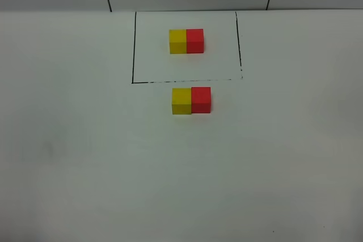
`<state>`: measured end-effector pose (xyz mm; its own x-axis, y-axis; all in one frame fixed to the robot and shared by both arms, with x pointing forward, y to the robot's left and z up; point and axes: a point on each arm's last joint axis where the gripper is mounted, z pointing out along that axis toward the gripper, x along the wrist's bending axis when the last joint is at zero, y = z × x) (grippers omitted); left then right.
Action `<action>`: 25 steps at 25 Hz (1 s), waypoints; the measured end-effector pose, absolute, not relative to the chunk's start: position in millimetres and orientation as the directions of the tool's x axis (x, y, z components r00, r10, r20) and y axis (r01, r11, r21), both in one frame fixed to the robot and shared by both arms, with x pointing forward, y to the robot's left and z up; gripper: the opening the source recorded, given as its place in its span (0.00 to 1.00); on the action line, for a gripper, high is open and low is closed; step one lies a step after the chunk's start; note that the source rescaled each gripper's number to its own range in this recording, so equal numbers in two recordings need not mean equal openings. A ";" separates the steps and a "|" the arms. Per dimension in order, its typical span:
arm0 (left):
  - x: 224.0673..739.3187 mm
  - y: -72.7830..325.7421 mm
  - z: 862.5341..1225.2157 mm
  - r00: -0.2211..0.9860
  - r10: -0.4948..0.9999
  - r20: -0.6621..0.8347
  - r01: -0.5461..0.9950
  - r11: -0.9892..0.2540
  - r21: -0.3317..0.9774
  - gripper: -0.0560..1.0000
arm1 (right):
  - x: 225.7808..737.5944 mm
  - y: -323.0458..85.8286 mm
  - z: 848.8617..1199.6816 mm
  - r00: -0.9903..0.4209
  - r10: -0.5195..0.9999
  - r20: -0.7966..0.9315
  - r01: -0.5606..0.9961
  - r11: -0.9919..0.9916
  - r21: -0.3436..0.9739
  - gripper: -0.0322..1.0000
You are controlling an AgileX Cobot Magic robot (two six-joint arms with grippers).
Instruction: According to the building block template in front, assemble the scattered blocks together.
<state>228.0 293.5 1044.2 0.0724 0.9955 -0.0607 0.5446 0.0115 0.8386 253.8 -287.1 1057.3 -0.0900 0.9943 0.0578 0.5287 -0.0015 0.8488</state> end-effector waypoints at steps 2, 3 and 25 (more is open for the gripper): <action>228.0 293.5 1044.2 0.072 0.996 -0.061 0.545 0.012 0.839 0.79 | 248.6 -286.9 1053.7 -0.092 0.994 0.055 0.523 0.001 0.853 0.97; 228.0 293.5 1044.2 0.072 0.996 -0.061 0.545 0.012 0.839 0.79 | 245.5 -286.8 1053.3 -0.093 0.994 0.054 0.511 0.001 0.860 0.96; 228.4 293.5 1044.3 0.072 0.996 -0.061 0.546 0.012 0.838 0.79 | 232.9 -286.8 1053.2 -0.118 0.991 0.066 0.446 -0.007 0.895 0.73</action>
